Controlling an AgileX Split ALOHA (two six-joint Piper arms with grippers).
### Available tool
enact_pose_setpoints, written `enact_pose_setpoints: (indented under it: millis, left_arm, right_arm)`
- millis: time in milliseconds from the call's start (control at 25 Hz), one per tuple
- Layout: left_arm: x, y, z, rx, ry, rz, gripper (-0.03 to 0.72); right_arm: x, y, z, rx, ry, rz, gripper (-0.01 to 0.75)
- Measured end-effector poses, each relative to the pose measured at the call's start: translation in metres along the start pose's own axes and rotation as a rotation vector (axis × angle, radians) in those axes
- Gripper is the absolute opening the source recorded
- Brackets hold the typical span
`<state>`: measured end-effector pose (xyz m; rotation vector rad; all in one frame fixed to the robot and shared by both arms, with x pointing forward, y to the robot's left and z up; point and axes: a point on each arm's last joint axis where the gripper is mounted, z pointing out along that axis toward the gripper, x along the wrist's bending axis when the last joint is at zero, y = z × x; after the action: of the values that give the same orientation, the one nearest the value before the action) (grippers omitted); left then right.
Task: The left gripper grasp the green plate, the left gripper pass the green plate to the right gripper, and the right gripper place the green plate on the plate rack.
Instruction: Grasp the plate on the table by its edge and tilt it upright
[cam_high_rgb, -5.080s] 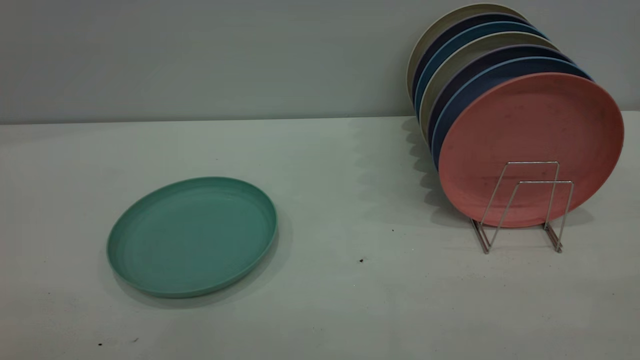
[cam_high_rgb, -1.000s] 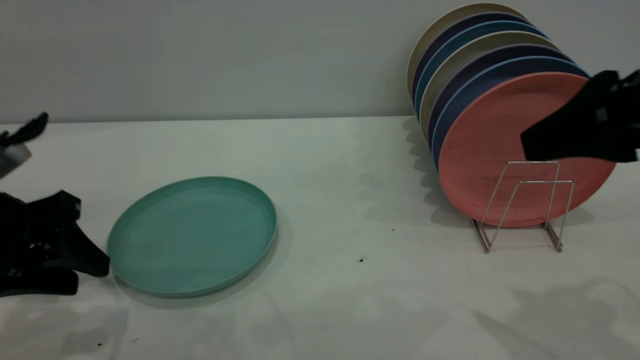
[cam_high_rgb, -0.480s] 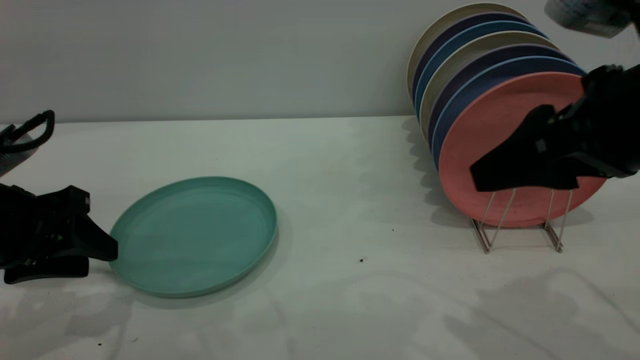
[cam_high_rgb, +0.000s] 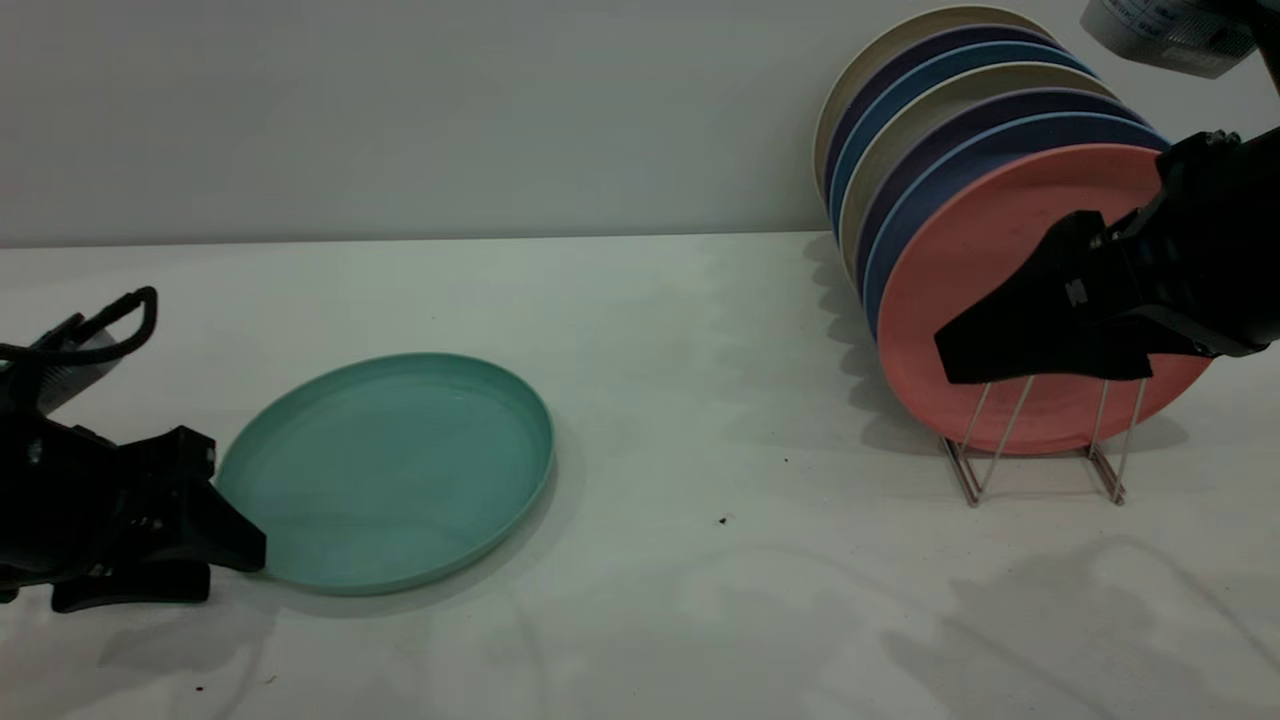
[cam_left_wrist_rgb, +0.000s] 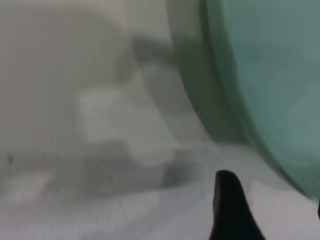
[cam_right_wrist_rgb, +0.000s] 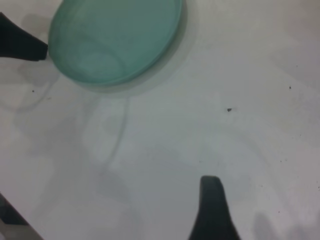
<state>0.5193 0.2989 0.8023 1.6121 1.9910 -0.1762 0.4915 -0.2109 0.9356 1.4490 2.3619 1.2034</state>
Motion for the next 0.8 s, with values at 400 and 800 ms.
enact_pose_setpoints:
  millis: [400, 800]
  left_arm:
    - [0.000, 0.009, 0.004, -0.017, -0.016, -0.021, 0.445]
    - [0.003, 0.026, 0.015, -0.039, -0.024, -0.078, 0.445]
  right_arm:
    - [-0.001, 0.000, 0.000, 0.002, -0.014, 0.000, 0.565]
    - [-0.002, 0.000, 0.000, 0.003, -0.020, 0.001, 0.565]
